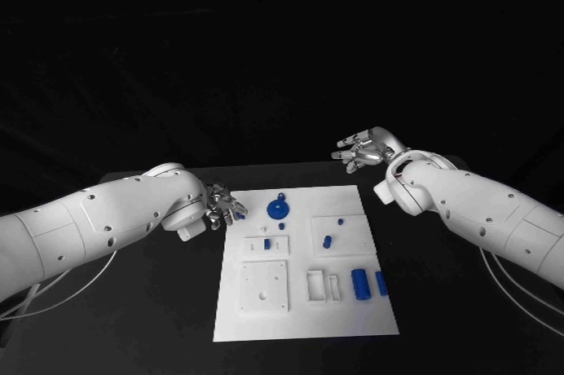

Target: Assemble the parts on the task board

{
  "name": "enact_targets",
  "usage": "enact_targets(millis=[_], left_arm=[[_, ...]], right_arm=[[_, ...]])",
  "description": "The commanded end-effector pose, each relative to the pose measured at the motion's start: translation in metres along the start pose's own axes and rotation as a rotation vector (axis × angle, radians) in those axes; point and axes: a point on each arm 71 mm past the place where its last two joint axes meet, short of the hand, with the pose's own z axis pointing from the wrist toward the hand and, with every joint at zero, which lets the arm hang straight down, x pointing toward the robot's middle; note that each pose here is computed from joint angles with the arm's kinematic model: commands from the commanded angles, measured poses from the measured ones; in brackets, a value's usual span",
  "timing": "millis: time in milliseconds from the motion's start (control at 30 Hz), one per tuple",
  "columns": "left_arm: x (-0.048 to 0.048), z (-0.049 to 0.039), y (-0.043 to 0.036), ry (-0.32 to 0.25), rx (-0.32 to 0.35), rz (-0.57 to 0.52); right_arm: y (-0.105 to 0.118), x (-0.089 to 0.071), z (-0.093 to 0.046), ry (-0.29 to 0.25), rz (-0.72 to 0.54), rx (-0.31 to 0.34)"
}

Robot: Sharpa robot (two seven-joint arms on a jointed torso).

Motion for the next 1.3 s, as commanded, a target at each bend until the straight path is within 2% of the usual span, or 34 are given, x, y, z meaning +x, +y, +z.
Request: enact_targets(millis=[33,267,633,867,1033,1300], left_arm=[[0.0067,-0.0054,0.0018,-0.022,-0.024,-0.010],[0.0275,-0.0100,0.0065,0.000,-0.025,0.050],[0.0534,-0.0100,0.0011,0.056,-0.016,0.138],[0.0624,-0.0054,-0.0002,0.064,-0.013,0.145],[0.0675,-0.0033,-0.0039,0.070,-0.005,0.148],[0.0675,0.0009,-0.0074,0.057,-0.001,0.161]], right_arm=[[0.000,0.000,0.000,0.011,0.013,-0.019],[-0.002,0.001,0.000,0.013,0.018,-0.019],[0.001,0.006,0.001,0.021,0.024,-0.030],[0.003,0.007,0.002,0.019,0.015,-0.039],[0.004,0.008,0.002,0.020,0.013,-0.042],[0.005,0.009,0.002,0.023,0.014,-0.043]])
